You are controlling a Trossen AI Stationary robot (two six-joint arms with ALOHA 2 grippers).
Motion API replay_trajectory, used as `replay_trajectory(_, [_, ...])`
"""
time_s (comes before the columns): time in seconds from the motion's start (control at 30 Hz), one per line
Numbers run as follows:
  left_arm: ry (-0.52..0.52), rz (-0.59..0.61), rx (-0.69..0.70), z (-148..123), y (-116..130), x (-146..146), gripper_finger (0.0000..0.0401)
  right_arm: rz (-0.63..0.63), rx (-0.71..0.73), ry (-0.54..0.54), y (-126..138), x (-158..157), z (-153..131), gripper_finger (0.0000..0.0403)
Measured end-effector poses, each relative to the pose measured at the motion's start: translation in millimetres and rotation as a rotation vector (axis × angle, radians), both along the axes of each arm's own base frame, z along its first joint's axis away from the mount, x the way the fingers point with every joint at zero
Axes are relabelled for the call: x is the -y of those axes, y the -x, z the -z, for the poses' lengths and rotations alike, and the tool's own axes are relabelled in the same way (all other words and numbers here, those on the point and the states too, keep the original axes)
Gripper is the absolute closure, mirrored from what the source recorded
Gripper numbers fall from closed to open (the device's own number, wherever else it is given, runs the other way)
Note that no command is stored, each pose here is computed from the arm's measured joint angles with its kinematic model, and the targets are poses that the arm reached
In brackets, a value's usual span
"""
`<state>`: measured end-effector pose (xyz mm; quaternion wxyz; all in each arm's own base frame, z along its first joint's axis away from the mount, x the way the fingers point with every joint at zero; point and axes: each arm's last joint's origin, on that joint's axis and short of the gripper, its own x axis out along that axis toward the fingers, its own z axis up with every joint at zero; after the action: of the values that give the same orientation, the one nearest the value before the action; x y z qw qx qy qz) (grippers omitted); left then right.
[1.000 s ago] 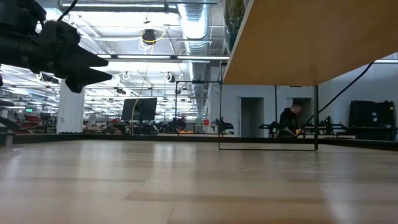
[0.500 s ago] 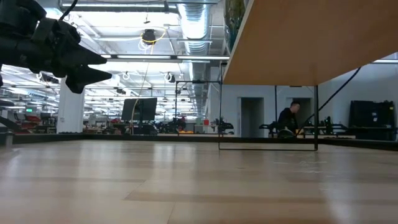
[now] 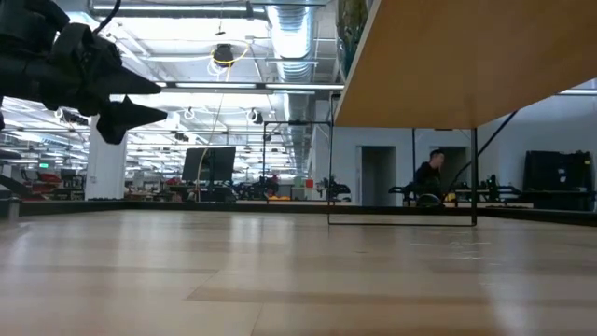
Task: Stack small to large cups/mugs on shelf
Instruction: Put the white mug on the shelf
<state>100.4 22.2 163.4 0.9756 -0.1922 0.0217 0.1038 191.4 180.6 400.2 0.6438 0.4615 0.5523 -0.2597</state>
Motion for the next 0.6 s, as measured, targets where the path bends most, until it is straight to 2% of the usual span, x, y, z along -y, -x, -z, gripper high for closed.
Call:
replay_trajectory(0.17, [0.060, -0.002, 0.012, 0, 0, 0, 0.0140, 0.209, -0.033, 0.008, -17, -18, 19, 0.0397])
replay_trajectory(0.47, [0.088, 0.099, 0.026, -1, -1, 3, 0.0140, 0.350, 0.004, -0.101, -49, -50, 43, 0.0397])
replay_trajectory(0.6, [0.038, 0.144, 0.023, -2, -1, 4, 0.0140, 0.404, -0.034, -0.120, -52, -60, 52, 0.0397])
